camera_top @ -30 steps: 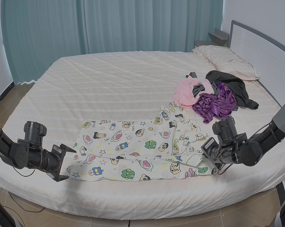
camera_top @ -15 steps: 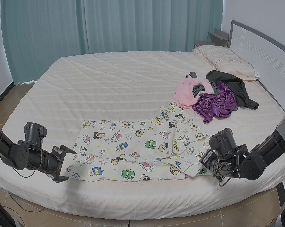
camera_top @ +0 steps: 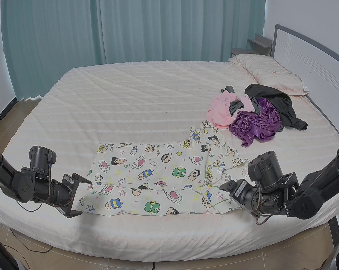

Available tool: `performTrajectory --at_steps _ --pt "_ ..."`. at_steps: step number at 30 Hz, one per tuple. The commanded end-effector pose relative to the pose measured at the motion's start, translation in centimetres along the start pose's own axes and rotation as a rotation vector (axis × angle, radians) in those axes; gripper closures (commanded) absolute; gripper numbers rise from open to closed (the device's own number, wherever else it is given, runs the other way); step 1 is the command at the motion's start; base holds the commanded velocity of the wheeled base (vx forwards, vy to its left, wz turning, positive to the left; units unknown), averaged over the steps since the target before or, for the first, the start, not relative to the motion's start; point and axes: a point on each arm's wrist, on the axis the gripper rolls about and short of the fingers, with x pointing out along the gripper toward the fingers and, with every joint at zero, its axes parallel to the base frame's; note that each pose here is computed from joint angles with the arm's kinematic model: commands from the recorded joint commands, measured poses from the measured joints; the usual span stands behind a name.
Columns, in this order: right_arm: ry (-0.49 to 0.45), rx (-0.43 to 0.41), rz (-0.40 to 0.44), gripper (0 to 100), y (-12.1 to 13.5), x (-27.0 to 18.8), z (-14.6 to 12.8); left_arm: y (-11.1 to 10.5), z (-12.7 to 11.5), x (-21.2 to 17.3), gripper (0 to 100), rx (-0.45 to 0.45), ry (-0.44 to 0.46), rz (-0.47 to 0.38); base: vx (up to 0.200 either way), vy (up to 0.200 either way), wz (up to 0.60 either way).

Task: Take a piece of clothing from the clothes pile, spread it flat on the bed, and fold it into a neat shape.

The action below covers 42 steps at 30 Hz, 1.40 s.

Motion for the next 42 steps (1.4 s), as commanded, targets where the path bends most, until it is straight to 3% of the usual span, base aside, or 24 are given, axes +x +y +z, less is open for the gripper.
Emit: performTrajectory --at_steps 1,9,23,30,42 --pt "0.062 -0.013 0.050 0 1.7 1.3 -0.4 0.0 -0.2 0.0 0 0.005 0.004 0.000 0.000 0.000 0.00" --pt "0.143 -0.056 0.072 0 4.4 6.3 -2.7 0.0 -0.2 0.1 0 0.009 0.006 0.002 0.000 0.000 0.00" --pt "0.146 -0.091 0.109 0 6.6 11.3 -3.6 0.0 -0.1 0.1 0 0.012 0.004 0.004 0.000 0.000 0.00" --pt "0.103 -0.105 0.180 0 7.7 12.2 -2.2 0.1 -0.1 0.1 0 0.013 0.004 0.004 0.000 0.000 0.00" --pt "0.046 -0.114 0.232 0 8.8 12.9 -0.2 0.1 -0.1 0.1 0 0.013 0.004 0.004 0.000 0.000 0.00"
